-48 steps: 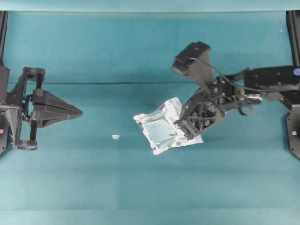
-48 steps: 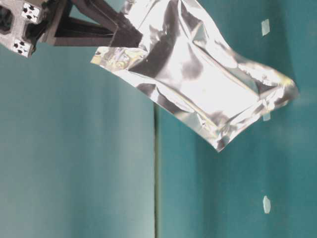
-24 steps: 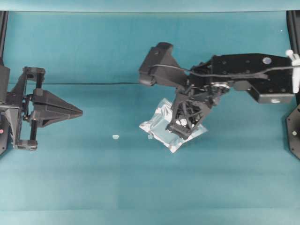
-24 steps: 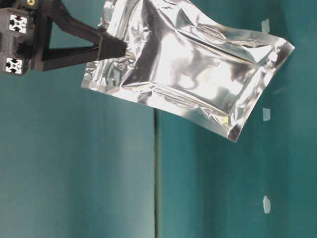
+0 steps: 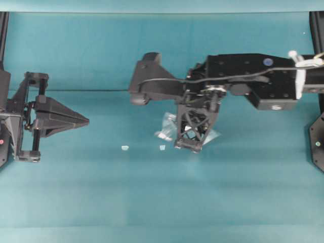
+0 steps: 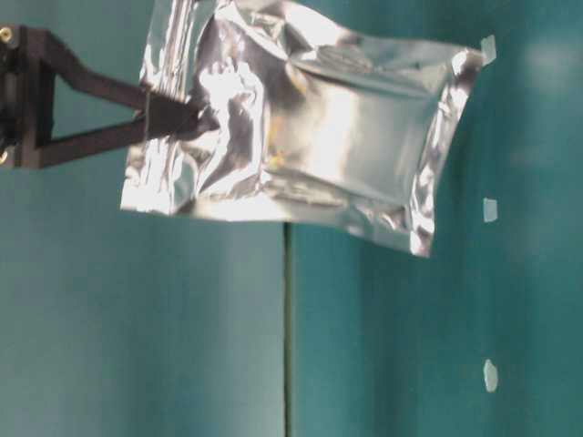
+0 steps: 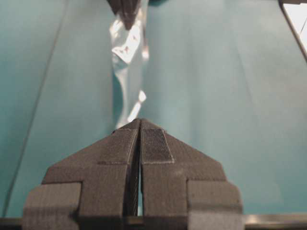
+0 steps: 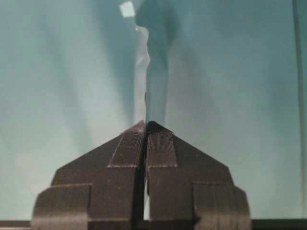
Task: Hand over the silver zip bag and make it stand upright.
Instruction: 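Lift the bag with the right gripper and swing it upright toward center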
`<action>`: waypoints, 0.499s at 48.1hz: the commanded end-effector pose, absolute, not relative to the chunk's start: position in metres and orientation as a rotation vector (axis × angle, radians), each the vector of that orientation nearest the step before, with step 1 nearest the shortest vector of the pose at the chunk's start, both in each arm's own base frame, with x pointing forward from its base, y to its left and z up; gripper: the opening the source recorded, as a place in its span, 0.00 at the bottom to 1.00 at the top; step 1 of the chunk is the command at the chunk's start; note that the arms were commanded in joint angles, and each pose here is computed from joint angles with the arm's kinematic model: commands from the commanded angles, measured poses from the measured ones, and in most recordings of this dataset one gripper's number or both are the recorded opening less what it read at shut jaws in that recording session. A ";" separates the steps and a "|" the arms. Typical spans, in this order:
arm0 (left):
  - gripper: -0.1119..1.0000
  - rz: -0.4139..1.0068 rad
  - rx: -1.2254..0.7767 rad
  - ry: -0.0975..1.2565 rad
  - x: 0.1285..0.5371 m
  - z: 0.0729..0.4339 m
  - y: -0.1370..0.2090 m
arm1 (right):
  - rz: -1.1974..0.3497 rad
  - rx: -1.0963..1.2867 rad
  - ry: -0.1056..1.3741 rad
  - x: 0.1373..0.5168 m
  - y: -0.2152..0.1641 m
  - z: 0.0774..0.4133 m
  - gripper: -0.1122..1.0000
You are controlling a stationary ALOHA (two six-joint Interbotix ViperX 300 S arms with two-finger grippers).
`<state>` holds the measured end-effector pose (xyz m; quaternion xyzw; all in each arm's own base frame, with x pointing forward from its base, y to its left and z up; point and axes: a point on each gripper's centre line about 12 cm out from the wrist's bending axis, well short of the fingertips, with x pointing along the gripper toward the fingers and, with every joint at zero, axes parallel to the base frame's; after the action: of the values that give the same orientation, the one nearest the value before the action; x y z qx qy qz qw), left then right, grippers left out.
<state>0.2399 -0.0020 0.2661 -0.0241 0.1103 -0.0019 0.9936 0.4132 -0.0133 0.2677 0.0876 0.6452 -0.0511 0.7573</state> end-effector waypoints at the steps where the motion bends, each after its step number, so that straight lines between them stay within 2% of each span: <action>1: 0.05 -0.003 -0.052 0.207 0.241 0.270 -0.002 | -0.073 0.145 1.360 0.421 -0.011 0.283 0.09; 11: 0.05 -0.002 -0.053 0.209 0.241 0.270 -0.002 | -0.011 -0.030 1.355 0.430 -0.009 0.285 0.09; 24: 0.05 -0.002 -0.053 0.212 0.241 0.269 -0.002 | 0.030 -0.095 1.370 0.437 -0.008 0.277 0.09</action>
<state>0.2395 -0.0020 0.2659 -0.0271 0.1103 -0.0016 0.9935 0.4342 -0.0095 0.2677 -0.0339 0.6439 0.0076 0.7643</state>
